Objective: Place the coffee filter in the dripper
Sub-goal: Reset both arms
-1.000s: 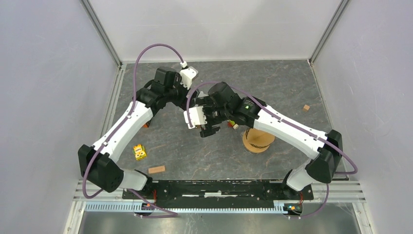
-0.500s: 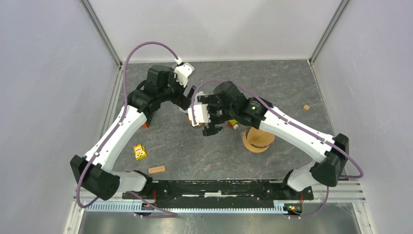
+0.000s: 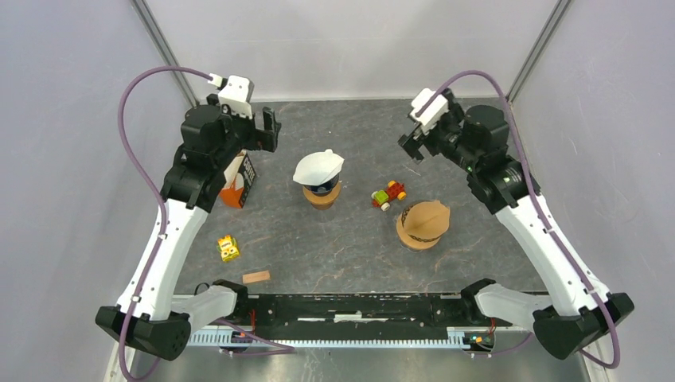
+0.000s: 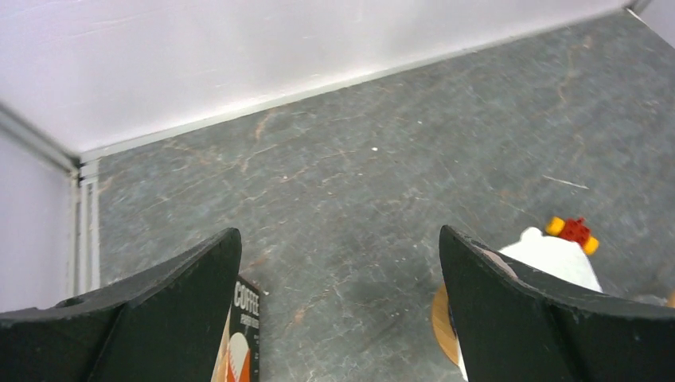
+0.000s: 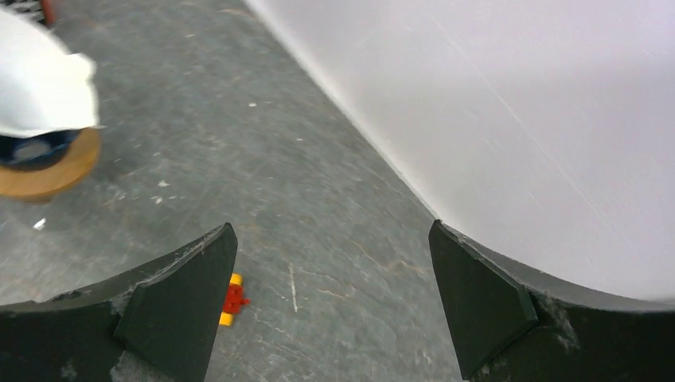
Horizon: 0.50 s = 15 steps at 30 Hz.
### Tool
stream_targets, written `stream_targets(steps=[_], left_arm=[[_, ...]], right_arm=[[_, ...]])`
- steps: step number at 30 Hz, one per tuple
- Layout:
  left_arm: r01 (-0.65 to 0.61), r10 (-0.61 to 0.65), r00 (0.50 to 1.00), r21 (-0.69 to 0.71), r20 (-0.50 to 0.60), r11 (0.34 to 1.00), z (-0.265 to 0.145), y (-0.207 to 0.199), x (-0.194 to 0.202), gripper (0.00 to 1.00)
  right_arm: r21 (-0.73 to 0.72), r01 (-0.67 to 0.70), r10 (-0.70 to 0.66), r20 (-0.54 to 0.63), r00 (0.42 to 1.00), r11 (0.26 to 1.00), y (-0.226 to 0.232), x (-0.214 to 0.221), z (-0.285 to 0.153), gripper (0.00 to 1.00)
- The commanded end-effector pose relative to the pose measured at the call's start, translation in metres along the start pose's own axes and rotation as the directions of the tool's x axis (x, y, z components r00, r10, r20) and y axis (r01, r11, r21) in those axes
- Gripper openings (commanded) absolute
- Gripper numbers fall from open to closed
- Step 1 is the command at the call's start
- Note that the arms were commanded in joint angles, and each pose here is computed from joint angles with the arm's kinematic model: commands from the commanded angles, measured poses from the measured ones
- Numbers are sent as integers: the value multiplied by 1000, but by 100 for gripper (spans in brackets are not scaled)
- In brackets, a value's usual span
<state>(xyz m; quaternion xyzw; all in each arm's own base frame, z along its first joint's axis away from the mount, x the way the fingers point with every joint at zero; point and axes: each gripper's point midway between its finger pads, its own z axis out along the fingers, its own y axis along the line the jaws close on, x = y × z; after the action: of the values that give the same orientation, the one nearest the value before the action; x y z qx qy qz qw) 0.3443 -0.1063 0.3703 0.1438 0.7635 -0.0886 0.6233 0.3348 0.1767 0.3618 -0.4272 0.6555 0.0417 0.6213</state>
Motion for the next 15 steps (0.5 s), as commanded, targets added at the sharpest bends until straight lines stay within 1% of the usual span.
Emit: stream_targets(steps=[1,3,7,15], left_arm=[[77,-65,993,-130,96,989,-8,26,-17,100],[68,-53,993,-141,105,988,-11,28,-19,100],[69,-52,991,-144,120,987,-14,29,-22,100],[66,-54,991,-104,119,992,-16,21,-22,100]], right_arm=[[238,-107,95,63,993,965,-48,-10,-27,98],[272,-99,78,84,993,957,-54,-14,-37,98],[299,-89,69,77,995,950,-59,-13,-42,98],[285,-99,84,66,994,953,-55,-3,-37,98]])
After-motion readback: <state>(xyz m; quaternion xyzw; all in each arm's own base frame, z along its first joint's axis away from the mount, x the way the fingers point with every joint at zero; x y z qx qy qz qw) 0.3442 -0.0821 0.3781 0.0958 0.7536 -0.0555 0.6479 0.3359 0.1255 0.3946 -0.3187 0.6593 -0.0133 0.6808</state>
